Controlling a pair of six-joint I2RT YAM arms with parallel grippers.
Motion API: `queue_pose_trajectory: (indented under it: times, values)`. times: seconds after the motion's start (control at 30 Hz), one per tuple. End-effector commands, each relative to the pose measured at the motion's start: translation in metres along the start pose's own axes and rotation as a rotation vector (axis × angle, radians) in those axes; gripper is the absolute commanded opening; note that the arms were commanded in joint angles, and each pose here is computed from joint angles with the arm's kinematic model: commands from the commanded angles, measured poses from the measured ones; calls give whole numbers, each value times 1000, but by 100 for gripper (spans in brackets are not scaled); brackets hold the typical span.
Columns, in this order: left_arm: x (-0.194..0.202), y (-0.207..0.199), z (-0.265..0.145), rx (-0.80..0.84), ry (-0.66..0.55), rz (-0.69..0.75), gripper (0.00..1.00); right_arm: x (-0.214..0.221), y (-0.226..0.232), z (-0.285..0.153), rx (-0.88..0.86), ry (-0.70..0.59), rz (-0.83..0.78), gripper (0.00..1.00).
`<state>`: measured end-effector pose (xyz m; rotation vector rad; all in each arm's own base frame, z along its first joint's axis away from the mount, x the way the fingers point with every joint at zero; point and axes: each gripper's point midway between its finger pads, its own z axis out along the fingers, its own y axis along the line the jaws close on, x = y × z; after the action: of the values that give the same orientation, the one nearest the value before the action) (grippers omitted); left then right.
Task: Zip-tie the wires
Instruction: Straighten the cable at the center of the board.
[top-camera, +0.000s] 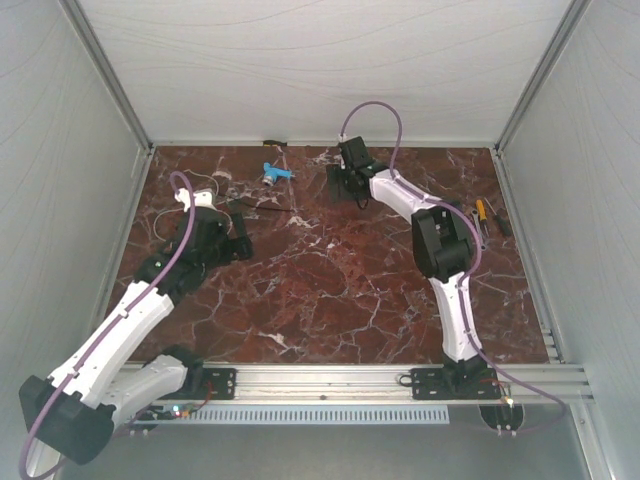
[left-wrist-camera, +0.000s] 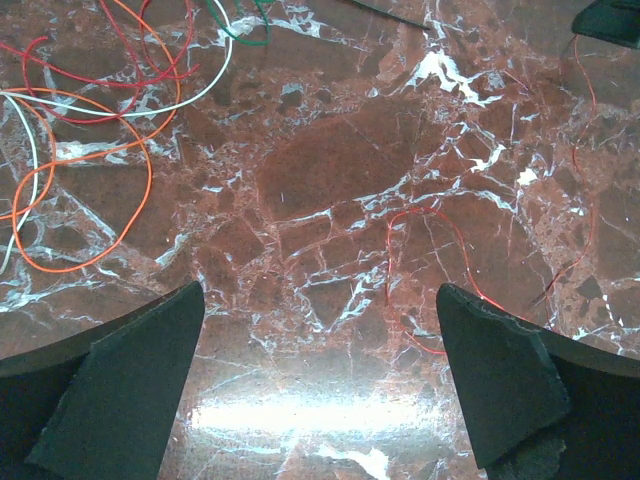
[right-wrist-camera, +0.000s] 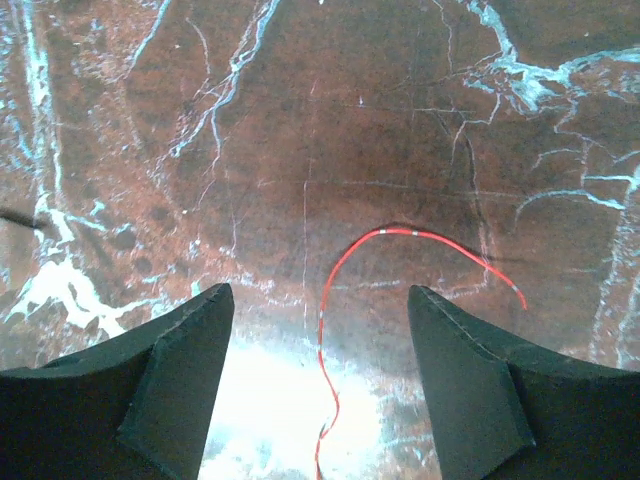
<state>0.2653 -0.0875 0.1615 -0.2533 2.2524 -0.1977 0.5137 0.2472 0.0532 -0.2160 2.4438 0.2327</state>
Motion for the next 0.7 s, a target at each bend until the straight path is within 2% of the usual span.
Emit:
queue_pose_trajectory:
  times: [0.0,0.13,0.27,0.4,0.5,0.67]
  values:
    - [-12,1,0,-10,-49,-12,99,-48,12,-66,-35,-110,2,72]
    - [-10,6,3,-33,-41,-22,100,-50,20,-121,-47,-182,23,81]
    - [-11,12,16,-21,0,-81,100,-10,32,-156,-73,-240,37,93]
    - [-25,26,33,-64,33,-178,99,44,39,-172,-129,-265,68,95]
    - [-41,36,45,-106,44,-303,99,79,45,-175,-177,-289,80,95]
    - [-66,55,61,-146,-33,-493,94,117,36,-170,-169,-320,72,93]
